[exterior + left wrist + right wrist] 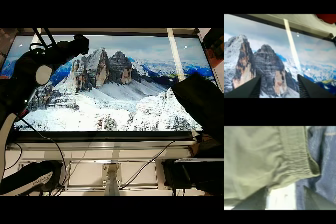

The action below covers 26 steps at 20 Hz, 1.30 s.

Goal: Fold the clothes and pants, and hang the long-sleeved shirts on hangers.

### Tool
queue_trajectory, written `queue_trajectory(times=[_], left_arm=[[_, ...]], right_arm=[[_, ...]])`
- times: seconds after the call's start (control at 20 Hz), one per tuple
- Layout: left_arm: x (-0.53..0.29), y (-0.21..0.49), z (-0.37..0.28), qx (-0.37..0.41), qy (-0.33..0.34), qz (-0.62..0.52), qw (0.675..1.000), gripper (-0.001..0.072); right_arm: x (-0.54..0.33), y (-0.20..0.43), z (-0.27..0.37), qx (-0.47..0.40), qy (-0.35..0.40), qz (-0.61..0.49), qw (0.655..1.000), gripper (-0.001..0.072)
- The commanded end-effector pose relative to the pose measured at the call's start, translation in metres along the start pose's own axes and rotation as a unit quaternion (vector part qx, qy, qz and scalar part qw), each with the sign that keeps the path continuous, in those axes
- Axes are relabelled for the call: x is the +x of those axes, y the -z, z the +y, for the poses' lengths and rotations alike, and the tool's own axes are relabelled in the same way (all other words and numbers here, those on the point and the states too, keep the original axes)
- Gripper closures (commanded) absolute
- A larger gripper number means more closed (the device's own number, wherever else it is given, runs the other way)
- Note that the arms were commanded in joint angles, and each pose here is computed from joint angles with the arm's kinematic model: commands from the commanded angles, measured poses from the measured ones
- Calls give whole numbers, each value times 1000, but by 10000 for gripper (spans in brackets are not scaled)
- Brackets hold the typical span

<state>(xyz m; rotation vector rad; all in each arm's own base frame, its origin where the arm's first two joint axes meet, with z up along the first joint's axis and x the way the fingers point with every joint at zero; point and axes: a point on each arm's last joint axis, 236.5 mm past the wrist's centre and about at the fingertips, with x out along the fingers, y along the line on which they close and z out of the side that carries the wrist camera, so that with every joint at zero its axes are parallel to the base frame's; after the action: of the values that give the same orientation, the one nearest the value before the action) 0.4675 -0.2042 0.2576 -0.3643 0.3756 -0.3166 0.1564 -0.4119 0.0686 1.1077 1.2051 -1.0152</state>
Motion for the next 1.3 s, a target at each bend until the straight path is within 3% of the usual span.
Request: queue_trajectory(times=[0.0,0.05,0.1,0.2,0.3,0.5,0.7,1.25], left_arm=[[-1,-3,4,54,-4,-3,999,507],[-5,-8,6,66,-6,-9,998,650],[-11,-13,7,75,-8,-13,997,694],[-32,-23,15,86,-22,-11,996,695],[-59,-27,30,79,-46,4,996,695],[-117,-30,47,68,-79,26,994,695],[-157,-37,45,65,-83,17,994,695],[-184,-51,37,65,-71,-14,995,695]], right_arm=[[-52,1,93,-58,-178,-57,981,665],[-71,15,135,-93,-259,-56,960,678],[-90,31,172,-119,-323,-47,938,678],[-127,75,237,-181,-418,-21,890,679],[-148,128,290,-242,-464,11,852,679],[-154,253,366,-362,-479,93,794,680],[-150,360,401,-449,-467,146,748,678],[-161,471,439,-501,-492,154,695,676]])
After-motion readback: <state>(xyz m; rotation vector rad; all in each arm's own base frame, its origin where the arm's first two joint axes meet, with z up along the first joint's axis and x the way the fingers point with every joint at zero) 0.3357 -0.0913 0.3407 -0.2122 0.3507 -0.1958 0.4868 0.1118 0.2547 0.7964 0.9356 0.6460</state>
